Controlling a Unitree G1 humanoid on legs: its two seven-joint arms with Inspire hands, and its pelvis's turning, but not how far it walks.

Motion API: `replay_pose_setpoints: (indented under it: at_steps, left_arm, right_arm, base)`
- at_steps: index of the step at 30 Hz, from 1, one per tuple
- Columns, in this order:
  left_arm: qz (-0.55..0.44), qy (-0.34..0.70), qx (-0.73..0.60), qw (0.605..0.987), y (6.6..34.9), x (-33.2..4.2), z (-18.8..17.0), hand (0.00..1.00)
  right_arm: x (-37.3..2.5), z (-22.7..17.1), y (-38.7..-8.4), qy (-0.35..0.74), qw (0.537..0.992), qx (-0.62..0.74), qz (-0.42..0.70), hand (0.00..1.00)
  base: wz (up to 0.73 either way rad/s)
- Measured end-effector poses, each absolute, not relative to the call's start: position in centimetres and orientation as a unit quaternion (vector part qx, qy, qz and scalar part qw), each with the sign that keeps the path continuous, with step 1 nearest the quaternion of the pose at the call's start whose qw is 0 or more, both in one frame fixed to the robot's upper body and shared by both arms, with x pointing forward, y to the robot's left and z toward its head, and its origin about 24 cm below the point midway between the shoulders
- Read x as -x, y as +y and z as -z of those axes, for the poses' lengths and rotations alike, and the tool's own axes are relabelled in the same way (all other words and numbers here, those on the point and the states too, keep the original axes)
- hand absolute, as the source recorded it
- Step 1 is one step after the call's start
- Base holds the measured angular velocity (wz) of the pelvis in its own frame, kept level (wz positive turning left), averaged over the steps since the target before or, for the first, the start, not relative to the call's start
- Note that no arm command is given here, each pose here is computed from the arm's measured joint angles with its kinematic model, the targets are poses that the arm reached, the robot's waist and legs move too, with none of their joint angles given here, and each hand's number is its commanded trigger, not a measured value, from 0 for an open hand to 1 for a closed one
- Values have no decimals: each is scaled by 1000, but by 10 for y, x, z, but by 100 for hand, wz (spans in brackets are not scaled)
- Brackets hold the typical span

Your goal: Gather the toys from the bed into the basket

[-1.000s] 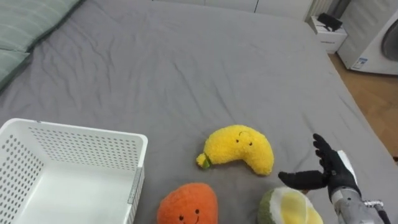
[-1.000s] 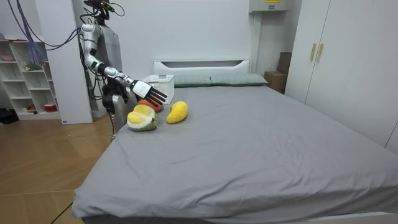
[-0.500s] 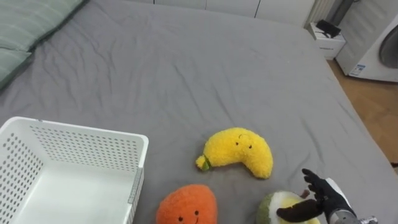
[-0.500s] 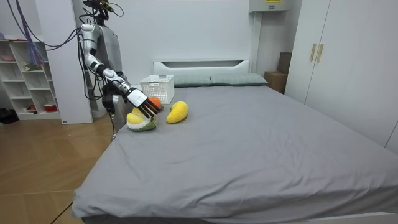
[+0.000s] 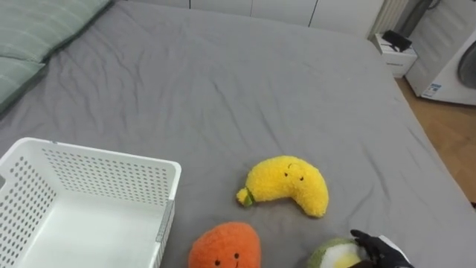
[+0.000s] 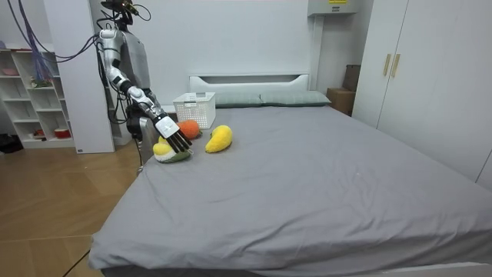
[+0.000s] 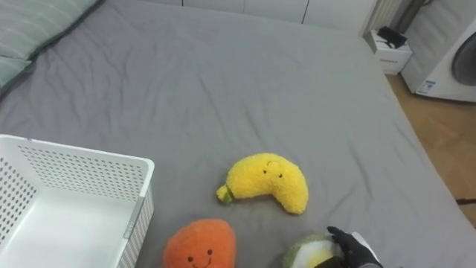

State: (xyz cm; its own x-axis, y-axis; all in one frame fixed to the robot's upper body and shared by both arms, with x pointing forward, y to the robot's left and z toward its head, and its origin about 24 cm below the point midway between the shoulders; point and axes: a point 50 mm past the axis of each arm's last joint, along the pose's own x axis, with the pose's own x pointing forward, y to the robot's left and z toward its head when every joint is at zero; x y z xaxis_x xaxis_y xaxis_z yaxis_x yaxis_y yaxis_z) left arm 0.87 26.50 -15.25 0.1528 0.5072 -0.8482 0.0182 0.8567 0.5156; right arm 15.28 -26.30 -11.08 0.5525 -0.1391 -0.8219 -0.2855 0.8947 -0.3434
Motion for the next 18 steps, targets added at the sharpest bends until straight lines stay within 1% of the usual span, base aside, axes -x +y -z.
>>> replay_pose_setpoints:
  at_steps: [1, 2, 3, 4, 5, 6, 18]
  left_arm:
    - [-167, 629, -209, 730, 265, -8, 153, 0]
    - [-167, 630, -209, 729, 265, -8, 153, 0]
    - [-167, 630, -209, 729, 265, -9, 153, 0]
    - [-167, 630, -209, 729, 265, -8, 153, 0]
    - [-167, 631, -209, 728, 265, -8, 153, 0]
    - [-167, 631, -209, 728, 265, -9, 153, 0]
    - [-177, 635, -219, 720, 266, -6, 152, 0]
  right_arm:
    - [-152, 112, -263, 474, 851, 225, -43, 0]
    - [-150, 113, -264, 478, 848, 224, -43, 19]
    - [-149, 114, -264, 481, 847, 223, -42, 55]
    - [-149, 114, -264, 482, 847, 223, -42, 64]
    - [-149, 114, -264, 482, 846, 223, -42, 86]
    - [-149, 114, -264, 483, 846, 223, -43, 100]
    - [-146, 117, -265, 492, 830, 261, -39, 100]
  base:
    - [0]
    - [0]
    - [0]
    - [6]
    - [7]
    - [7]
    - [1]
